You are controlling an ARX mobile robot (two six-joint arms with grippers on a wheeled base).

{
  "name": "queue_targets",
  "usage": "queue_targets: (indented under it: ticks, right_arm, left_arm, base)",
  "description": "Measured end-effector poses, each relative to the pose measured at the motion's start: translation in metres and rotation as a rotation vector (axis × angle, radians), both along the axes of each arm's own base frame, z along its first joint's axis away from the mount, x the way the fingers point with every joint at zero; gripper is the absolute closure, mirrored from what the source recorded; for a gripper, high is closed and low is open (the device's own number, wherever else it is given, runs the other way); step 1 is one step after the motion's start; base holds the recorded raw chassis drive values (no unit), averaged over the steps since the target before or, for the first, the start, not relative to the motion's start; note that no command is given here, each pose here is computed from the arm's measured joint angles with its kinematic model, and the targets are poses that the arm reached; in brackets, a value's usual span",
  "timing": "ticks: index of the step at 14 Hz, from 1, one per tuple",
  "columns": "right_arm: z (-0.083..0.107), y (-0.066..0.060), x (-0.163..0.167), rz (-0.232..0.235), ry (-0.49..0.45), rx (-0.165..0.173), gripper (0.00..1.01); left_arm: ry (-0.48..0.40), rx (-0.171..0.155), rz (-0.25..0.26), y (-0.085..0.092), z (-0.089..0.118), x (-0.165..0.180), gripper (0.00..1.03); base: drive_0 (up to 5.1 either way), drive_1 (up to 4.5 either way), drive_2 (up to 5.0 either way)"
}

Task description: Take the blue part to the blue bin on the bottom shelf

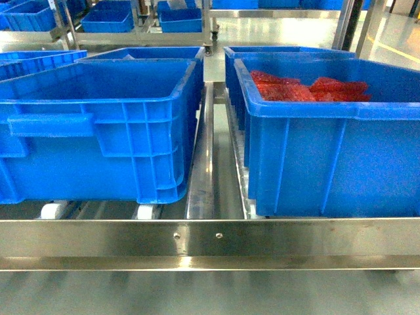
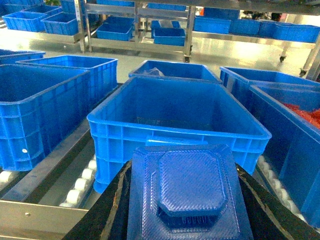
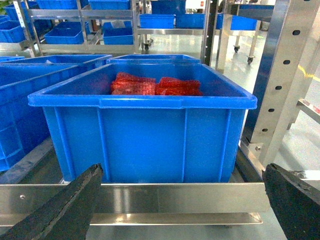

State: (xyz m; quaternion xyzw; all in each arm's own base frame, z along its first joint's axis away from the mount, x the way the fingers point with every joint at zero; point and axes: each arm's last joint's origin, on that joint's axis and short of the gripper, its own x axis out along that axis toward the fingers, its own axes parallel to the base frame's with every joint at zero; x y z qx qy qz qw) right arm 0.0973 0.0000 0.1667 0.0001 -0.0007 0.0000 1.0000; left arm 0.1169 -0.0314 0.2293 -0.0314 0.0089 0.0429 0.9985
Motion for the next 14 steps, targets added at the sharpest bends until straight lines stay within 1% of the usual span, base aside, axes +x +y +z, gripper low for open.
queue_targets:
  ticks: [14]
  right_arm:
    - [0.0,0.0,0.0,0.0,0.0,0.0,0.03]
  left_arm:
    - [0.0,0.0,0.0,0.0,0.0,0.0,0.6]
  base:
    - [0.0,0.0,0.0]
